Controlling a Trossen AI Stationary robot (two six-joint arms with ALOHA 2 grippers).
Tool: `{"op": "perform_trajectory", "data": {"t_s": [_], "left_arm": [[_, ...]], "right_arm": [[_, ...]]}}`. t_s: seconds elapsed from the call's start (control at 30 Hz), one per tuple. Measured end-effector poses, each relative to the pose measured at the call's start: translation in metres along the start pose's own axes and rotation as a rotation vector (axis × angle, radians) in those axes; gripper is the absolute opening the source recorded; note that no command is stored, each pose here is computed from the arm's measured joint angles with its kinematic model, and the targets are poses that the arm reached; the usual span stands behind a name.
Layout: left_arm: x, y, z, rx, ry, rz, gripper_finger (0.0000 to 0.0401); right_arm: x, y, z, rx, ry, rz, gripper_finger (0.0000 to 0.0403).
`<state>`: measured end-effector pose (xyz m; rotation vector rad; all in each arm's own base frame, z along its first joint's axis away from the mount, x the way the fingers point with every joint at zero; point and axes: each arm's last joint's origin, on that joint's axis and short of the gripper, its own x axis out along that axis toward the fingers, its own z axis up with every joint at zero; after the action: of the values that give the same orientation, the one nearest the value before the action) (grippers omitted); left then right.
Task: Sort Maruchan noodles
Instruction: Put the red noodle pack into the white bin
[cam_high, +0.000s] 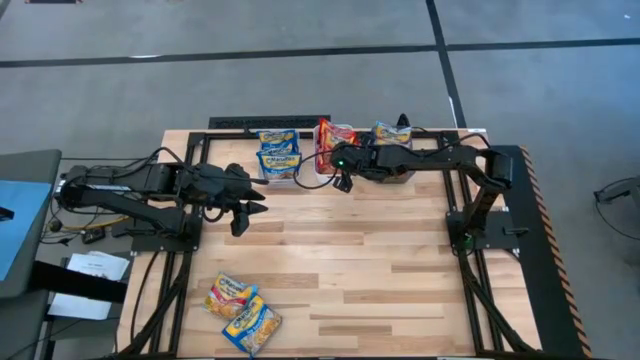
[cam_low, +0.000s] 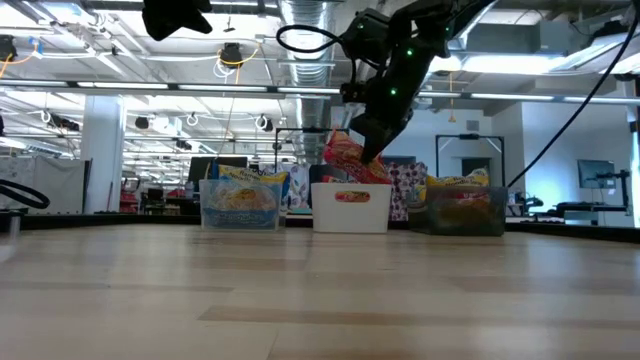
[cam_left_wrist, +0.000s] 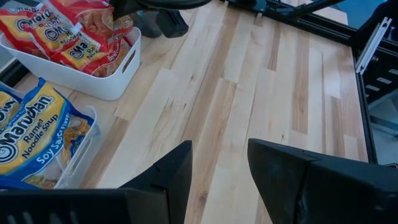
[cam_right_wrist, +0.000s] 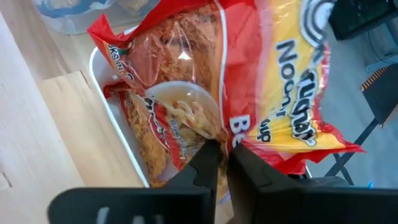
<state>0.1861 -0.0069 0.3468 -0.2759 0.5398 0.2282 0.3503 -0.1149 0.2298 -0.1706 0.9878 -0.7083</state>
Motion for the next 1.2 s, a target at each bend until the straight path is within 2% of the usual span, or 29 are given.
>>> {"op": "perform_trajectory", "data": {"t_s": [0.27, 0.5, 0.67, 0.8, 0.9, 1.03, 1.2], "left_arm": [[0.0, 0.0, 0.0, 0.0, 0.0, 0.0, 0.0144], [0.0, 0.0, 0.0, 0.0, 0.003, 0.001, 0.0144], [0.0, 0.0, -0.001, 0.001, 0.009, 0.003, 0.0144], [0.0, 0.0, -0.001, 0.002, 0.009, 0.003, 0.0144], [0.0, 0.0, -0.001, 0.001, 0.008, 0.002, 0.0144], [0.0, 0.0, -0.001, 0.001, 0.008, 0.003, 0.0144], [0.0, 0.001, -0.001, 0.009, 0.012, 0.004, 0.0144]], "right_arm": [[0.0, 0.0, 0.0, 0.001, -0.001, -0.003, 0.0084], [-0.003, -0.001, 0.002, 0.01, -0.003, 0.006, 0.0097], [-0.008, -0.008, 0.01, 0.116, 0.011, 0.083, 0.0097], [0.003, -0.016, 0.008, 0.25, 0.046, 0.242, 0.0097], [0.017, -0.017, 0.002, 0.307, 0.103, 0.258, 0.0097], [0.034, -0.01, -0.002, 0.306, 0.144, 0.258, 0.0098], [0.044, 0.001, -0.001, 0.319, 0.126, 0.283, 0.0098]]}}
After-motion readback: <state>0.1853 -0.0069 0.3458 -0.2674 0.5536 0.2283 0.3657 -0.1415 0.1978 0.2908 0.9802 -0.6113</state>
